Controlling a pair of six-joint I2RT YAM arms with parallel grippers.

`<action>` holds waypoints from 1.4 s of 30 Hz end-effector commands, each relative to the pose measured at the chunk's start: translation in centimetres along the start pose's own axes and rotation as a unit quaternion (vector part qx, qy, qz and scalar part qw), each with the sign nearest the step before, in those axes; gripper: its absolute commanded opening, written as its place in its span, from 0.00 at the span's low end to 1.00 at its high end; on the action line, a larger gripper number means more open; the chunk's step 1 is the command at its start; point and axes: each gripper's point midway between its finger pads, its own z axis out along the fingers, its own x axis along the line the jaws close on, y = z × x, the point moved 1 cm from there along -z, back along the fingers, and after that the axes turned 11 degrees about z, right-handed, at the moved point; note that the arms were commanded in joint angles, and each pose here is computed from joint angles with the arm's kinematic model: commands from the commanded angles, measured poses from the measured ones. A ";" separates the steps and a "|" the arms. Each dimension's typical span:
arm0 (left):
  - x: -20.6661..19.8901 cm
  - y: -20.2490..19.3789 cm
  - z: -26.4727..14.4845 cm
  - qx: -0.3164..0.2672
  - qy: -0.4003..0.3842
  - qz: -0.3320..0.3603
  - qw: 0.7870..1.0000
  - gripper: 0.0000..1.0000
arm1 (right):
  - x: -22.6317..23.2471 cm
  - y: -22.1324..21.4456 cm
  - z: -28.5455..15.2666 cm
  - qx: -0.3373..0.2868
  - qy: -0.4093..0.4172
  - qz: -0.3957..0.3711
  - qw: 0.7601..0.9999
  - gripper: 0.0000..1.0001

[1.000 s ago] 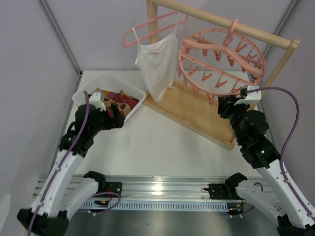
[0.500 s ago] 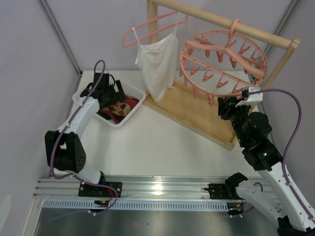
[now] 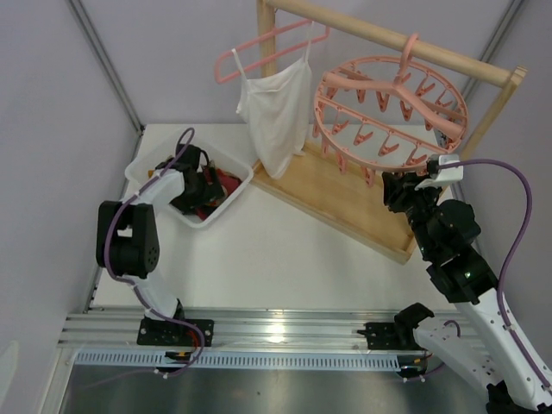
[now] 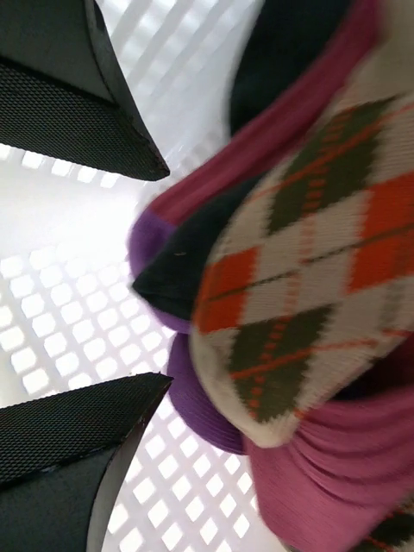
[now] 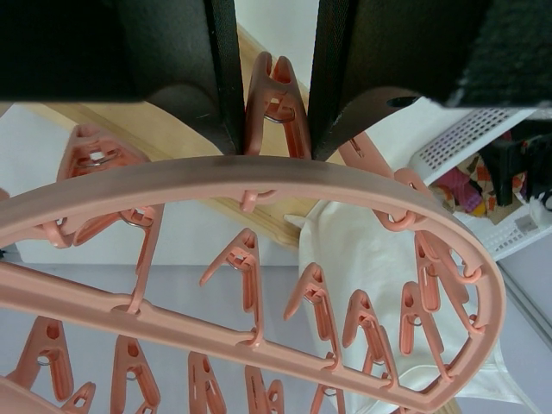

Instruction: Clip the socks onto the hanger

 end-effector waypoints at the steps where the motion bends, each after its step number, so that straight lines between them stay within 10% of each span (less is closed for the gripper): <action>1: 0.8 -3.6 -3.0 0.009 -0.007 -0.016 1.000 0.95 | -0.2 -0.3 -0.2 0.007 -0.002 0.001 1.000 0.00; 9: 6.0 -5.0 -6.2 -0.021 0.072 -0.025 0.997 0.96 | 0.6 -0.3 -0.2 0.010 0.017 0.006 1.000 0.00; 19: 4.6 3.9 -8.4 -0.118 0.063 -0.049 0.990 0.96 | 1.0 -0.7 0.1 0.016 0.029 0.006 0.999 0.00; 30: 5.9 6.6 -1.8 -0.024 0.083 -0.077 0.993 0.88 | 1.4 -1.2 -0.2 0.026 0.044 0.004 0.999 0.00; 42: 4.8 0.6 -0.2 0.044 0.034 -0.064 0.996 0.28 | 1.0 -1.6 -0.2 0.030 0.037 -0.005 0.999 0.00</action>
